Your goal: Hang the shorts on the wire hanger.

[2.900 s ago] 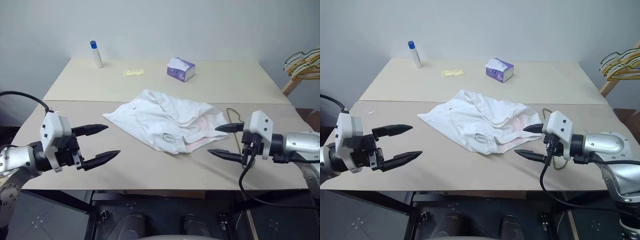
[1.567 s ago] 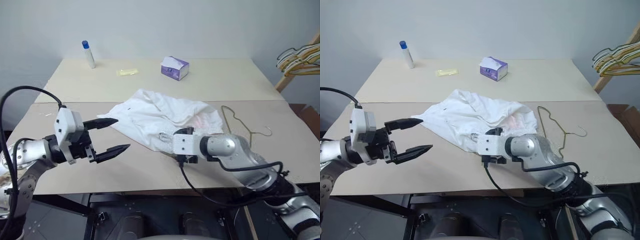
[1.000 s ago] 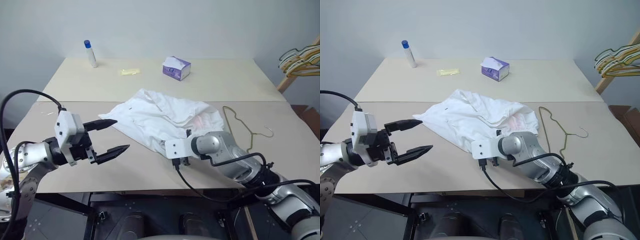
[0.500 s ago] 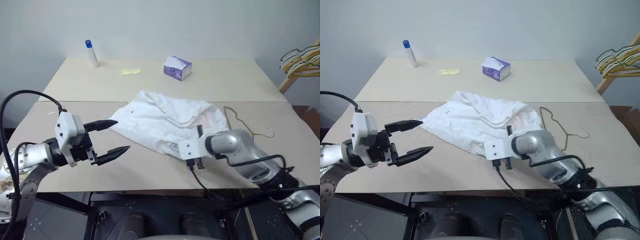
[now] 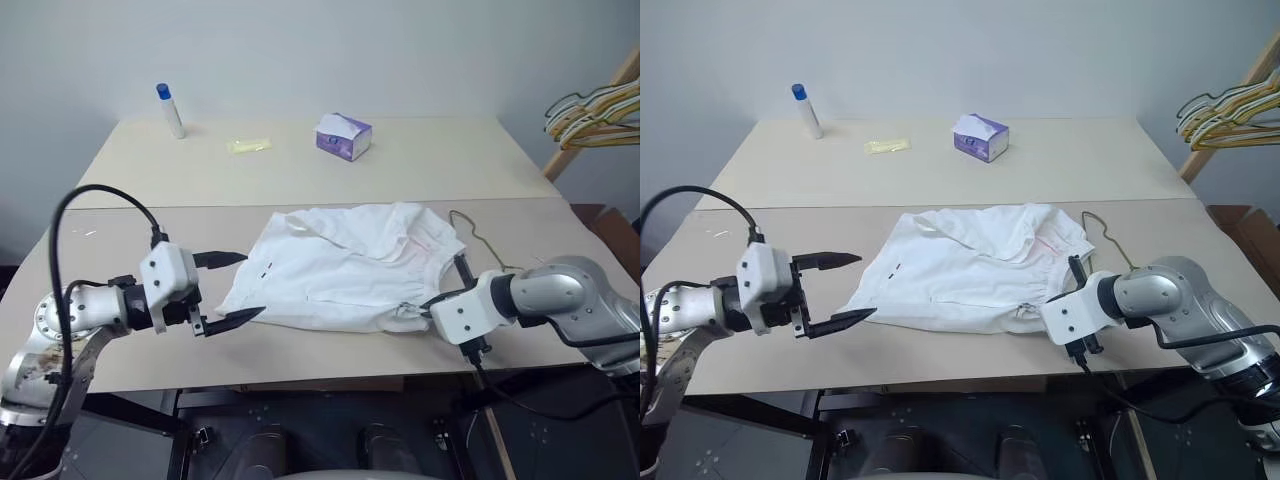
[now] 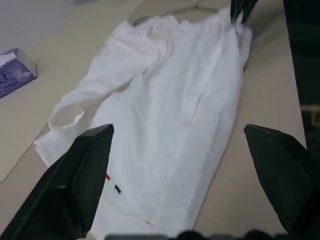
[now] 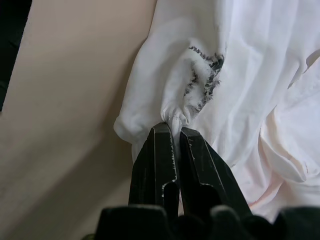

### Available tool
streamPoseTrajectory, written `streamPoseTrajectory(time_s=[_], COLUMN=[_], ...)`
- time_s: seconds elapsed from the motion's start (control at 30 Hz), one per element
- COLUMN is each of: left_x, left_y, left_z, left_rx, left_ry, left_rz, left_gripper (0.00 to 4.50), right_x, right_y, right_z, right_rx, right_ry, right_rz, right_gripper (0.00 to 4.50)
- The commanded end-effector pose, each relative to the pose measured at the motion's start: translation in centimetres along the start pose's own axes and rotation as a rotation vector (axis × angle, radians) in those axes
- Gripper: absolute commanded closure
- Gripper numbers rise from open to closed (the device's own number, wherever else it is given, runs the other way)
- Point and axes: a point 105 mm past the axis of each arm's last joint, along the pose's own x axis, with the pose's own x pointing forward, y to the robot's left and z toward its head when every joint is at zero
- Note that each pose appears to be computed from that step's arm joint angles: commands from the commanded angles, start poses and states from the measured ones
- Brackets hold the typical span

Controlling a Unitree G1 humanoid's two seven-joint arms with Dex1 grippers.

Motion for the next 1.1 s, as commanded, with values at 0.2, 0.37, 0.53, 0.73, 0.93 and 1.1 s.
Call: streamPoseTrajectory(time_s=[0.2,0.37,0.53,0.73,0.93,1.1], left_x=[0.8,2.9,4.3,5.7,5.7,3.8], left_y=[-0.3,0.2,0.7,1.6,3.1,3.7], left_z=[-6.0,-7.5,-8.6,-8.8,-8.6,-8.5], left_rx=[0.379,0.476,0.534,0.553,0.565,0.576], left_ry=[0.232,0.256,0.298,0.291,0.293,0.324], left_rz=[-0.156,-0.129,-0.115,-0.086,-0.033,-0.045], left_gripper=[0.00,0.00,0.38,2.24,4.24,4.47], right_x=[-0.9,-1.1,-1.4,-1.5,-1.0,-0.7], right_y=[-1.0,-1.3,-1.2,-1.2,-1.0,-0.8], right_z=[0.0,0.5,1.0,0.8,0.3,-0.7], right_rx=[-0.026,-0.001,0.009,0.020,0.031,0.027], right_ry=[0.006,-0.026,-0.047,-0.032,-0.005,0.053], right_rz=[-0.067,-0.086,-0.092,-0.101,-0.107,-0.114], right_gripper=[4.46,4.46,4.50,4.50,4.50,4.50])
